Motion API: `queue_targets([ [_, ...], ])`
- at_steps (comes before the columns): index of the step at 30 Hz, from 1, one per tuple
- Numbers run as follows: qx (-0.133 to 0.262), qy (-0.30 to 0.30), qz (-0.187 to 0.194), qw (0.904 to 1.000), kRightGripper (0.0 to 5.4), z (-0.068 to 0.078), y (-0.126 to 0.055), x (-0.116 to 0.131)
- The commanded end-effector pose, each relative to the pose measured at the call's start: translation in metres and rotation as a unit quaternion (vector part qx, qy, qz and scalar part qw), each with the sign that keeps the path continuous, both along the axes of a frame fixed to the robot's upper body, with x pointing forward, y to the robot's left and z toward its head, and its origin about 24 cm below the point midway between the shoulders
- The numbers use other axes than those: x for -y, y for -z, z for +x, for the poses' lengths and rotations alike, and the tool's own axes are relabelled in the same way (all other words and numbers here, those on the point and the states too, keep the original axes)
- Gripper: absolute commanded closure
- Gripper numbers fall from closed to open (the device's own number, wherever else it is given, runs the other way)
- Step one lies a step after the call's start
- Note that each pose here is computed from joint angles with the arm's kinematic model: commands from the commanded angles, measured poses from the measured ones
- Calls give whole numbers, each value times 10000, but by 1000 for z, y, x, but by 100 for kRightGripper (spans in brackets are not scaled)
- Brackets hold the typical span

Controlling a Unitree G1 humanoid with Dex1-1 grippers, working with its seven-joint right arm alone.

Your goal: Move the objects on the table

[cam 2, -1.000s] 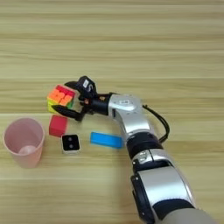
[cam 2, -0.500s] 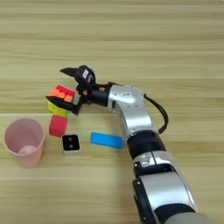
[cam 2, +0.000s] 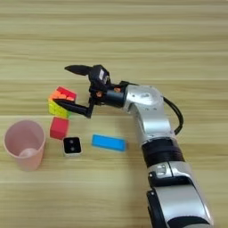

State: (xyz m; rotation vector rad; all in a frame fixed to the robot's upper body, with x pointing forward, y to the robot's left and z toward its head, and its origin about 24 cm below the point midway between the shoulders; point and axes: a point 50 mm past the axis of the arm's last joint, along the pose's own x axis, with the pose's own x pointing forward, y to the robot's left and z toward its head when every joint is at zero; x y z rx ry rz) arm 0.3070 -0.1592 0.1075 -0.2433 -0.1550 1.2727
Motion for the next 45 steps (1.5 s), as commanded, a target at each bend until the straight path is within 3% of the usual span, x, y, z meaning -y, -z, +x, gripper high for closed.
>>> queue_targets([
  [1,764,-360,-96,9964,2,-5,-34,13],
  [4,674,-735,-301,9946,2,-17,-29,19],
  [12,283,-1119,-685,9909,2,-30,-9,22],
  [24,138,-1254,-974,9872,2,-36,11,7],
  [45,9,-1520,-1101,9822,2,-42,30,-40],
])
